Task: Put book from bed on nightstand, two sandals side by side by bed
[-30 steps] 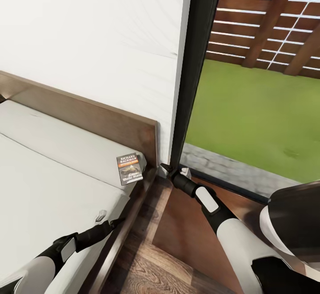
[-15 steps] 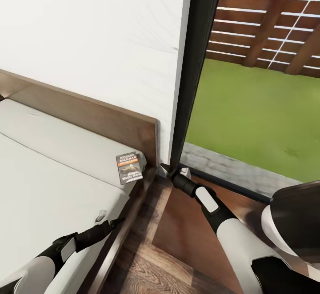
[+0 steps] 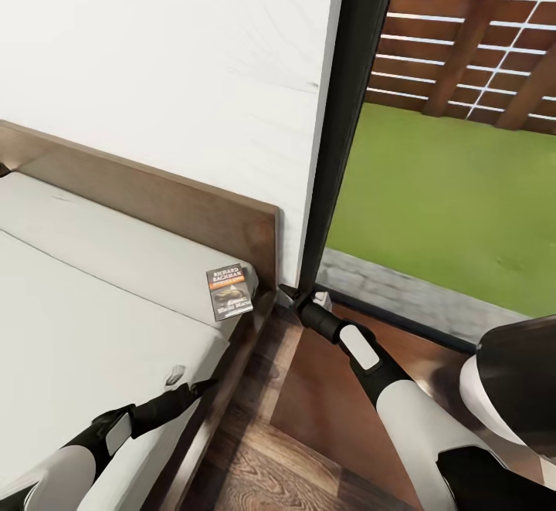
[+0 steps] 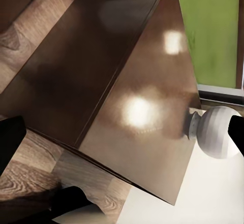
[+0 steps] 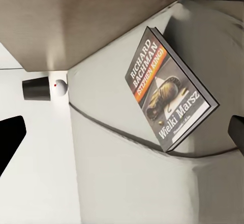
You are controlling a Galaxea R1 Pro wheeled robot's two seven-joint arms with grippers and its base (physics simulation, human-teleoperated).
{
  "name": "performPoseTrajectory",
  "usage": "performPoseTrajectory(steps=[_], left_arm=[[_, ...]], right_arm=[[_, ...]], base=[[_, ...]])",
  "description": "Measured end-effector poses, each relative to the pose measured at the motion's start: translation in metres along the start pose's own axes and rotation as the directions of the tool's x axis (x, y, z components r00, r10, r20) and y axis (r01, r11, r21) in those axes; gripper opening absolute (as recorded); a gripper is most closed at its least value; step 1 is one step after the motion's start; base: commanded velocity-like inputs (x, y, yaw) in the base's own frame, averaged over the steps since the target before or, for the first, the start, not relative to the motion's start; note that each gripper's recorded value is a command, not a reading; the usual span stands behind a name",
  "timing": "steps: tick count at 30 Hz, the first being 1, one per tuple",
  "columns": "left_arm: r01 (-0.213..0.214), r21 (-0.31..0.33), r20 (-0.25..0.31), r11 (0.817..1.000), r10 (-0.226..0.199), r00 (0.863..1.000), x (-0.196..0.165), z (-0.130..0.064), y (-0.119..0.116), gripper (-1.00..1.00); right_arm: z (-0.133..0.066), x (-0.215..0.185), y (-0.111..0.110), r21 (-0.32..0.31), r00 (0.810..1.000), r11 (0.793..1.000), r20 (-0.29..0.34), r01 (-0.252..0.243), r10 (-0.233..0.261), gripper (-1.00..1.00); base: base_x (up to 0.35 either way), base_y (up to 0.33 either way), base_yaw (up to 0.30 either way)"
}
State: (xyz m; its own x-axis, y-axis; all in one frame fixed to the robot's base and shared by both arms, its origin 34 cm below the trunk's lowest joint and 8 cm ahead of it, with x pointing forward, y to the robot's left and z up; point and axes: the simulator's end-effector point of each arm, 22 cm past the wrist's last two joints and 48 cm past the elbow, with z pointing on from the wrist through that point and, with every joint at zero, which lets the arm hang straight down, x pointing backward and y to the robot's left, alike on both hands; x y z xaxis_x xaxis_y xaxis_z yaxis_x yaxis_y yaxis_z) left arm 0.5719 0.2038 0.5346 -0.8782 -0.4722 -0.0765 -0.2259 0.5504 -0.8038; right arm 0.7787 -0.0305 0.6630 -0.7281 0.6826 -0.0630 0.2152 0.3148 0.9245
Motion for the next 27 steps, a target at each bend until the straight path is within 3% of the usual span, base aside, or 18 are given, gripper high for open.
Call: performPoseTrajectory(steps=[27], left_arm=[[0.0,0.001,0.0,1.0,0.0,1.0,0.0001,-0.0001,-0.0002,1.0]], right_arm=[[0.002,0.008,0.0021,-0.001,1.0,1.0,-0.019,0.022,-0.022,1.0]], base=[[0.0,0.0,0.0]])
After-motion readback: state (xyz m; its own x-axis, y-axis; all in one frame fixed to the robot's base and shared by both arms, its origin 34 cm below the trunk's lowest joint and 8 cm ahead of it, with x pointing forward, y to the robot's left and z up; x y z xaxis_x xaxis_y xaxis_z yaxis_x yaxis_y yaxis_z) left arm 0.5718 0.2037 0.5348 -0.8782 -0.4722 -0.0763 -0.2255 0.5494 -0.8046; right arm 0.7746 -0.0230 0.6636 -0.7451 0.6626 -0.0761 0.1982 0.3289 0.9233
